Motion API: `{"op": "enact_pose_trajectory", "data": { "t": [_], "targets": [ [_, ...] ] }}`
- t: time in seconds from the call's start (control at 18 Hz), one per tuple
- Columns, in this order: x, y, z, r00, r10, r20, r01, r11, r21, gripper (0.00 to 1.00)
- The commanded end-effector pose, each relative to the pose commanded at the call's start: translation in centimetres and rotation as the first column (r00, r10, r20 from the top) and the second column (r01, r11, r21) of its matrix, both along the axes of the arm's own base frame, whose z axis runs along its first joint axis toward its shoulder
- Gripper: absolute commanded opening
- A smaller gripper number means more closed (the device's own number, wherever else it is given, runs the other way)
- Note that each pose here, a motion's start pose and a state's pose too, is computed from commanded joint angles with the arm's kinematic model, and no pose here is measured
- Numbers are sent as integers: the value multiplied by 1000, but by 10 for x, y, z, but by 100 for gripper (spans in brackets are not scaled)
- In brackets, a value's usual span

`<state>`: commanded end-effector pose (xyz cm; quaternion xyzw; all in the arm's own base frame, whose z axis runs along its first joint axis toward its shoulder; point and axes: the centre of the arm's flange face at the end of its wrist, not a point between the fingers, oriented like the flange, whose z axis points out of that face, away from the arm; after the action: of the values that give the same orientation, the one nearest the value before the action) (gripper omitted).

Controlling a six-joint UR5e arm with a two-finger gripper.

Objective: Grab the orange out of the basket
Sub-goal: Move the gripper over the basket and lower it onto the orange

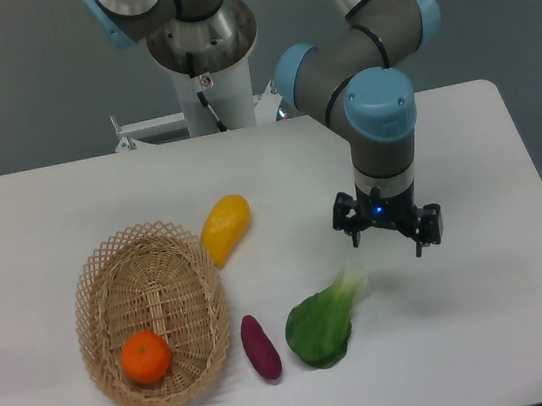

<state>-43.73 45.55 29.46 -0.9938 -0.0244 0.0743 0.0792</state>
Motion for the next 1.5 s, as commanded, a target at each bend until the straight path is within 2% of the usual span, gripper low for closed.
{"op": "enact_pose_trajectory", "data": {
  "t": [0.17, 0.28, 0.39, 0.61, 0.83, 0.89, 1.0, 1.17, 1.5],
  "targets": [
    [12, 11, 1, 1000, -11, 21, 10, 1000, 29, 100],
    [21, 19, 2, 999, 19, 30, -20, 999, 38, 100],
    [38, 34, 4, 999, 10, 40, -12, 999, 52, 100],
    [75, 68, 10, 994, 88, 65, -93, 993, 77, 100],
    [118, 97, 7, 994, 66, 87, -73, 994, 81, 100],
    [126, 102, 5, 991, 84, 103, -93, 992, 83, 100],
    [142, 121, 6, 975, 172, 140, -186, 977, 99, 100],
    [171, 159, 4, 975, 160, 156, -179, 977, 113, 100],
    [207, 181, -12, 975, 136, 174, -154, 983, 96, 100]
  ]
}}
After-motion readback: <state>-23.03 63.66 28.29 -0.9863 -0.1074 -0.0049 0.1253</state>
